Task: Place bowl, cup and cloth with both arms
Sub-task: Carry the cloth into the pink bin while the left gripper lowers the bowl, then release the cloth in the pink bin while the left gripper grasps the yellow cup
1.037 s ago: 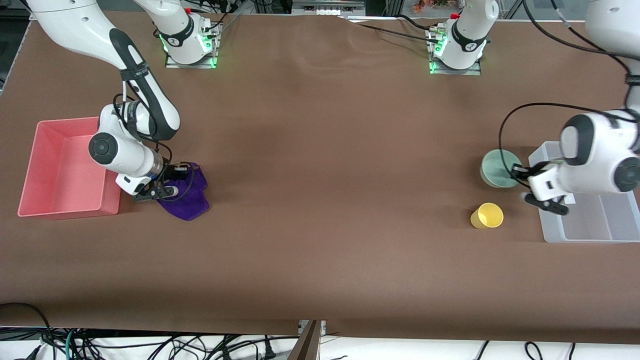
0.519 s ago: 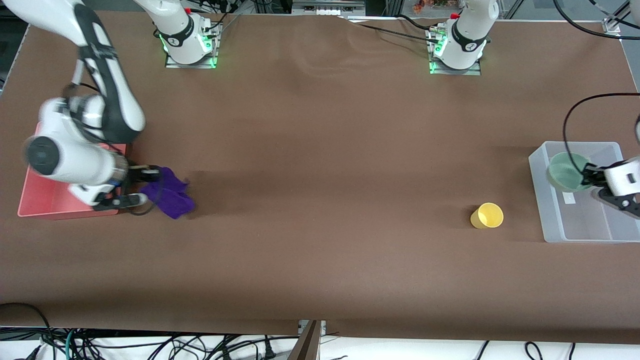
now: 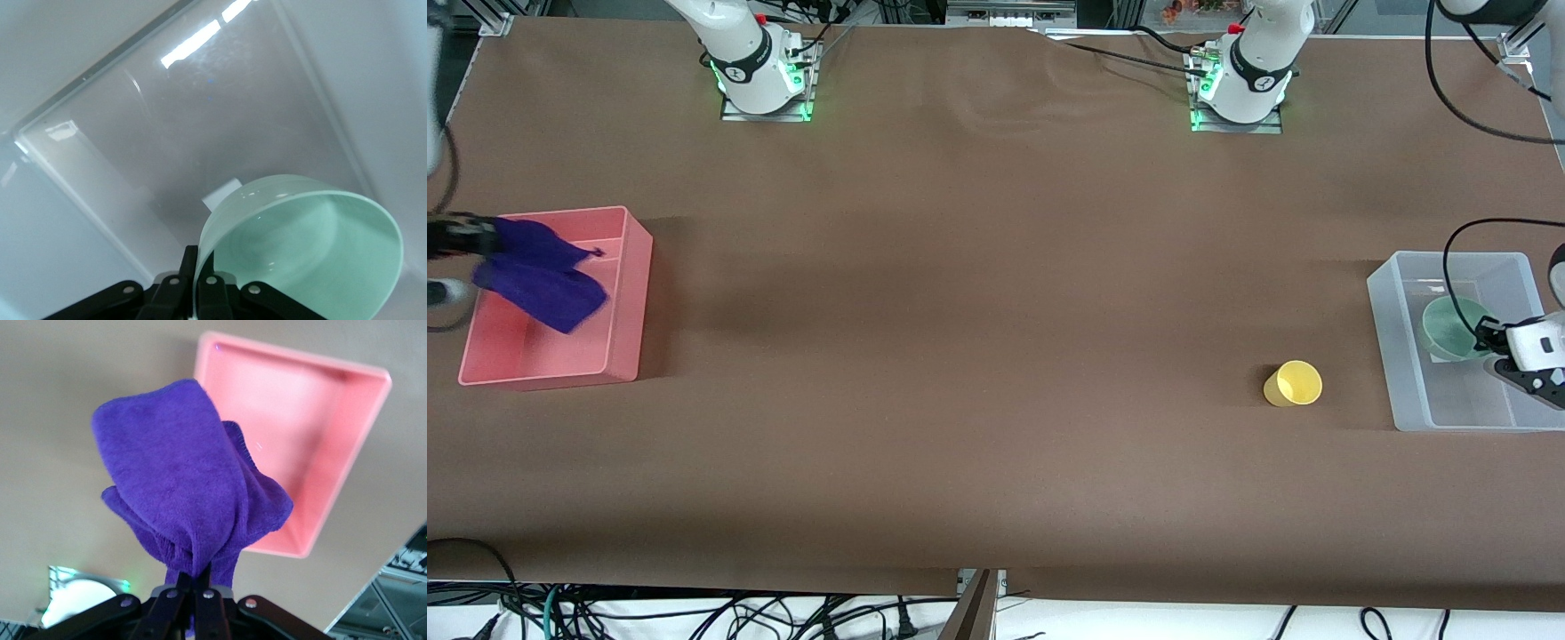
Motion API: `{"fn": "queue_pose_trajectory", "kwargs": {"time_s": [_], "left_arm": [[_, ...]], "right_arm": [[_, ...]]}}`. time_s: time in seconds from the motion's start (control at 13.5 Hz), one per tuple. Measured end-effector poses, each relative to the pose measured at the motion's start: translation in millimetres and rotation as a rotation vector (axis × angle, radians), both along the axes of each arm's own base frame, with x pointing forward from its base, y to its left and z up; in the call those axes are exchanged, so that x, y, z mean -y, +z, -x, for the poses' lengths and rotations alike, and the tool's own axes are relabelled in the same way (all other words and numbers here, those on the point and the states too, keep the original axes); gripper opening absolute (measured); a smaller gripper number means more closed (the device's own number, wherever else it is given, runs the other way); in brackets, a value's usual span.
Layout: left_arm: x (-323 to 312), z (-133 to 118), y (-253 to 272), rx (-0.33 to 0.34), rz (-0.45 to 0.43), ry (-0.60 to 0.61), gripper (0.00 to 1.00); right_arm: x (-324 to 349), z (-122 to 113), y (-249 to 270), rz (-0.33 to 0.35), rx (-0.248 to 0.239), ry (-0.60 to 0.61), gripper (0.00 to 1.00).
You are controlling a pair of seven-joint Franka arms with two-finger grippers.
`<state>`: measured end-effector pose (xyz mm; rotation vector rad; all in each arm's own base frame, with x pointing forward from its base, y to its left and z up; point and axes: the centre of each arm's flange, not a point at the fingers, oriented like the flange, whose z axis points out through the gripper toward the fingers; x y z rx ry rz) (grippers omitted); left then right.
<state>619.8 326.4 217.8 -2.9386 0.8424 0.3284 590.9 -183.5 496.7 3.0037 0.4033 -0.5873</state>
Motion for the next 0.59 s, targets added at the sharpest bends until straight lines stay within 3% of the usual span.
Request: {"fn": "queue_pose_trajectory", "kwargs": {"time_s": [0.15, 0.59], "left_arm": [[-5.7, -0.3, -20.7, 0.015, 0.004, -0.006, 0.08], [16.5, -26.6, 24.6, 0.052, 0.013, -0.038, 0.68]], "right_arm": [[46.0, 13.9, -32.3, -0.014, -0.04, -0.024, 0.03], [54.2, 39.5, -161.0, -0.077, -0.086, -0.032, 0.03]]}}
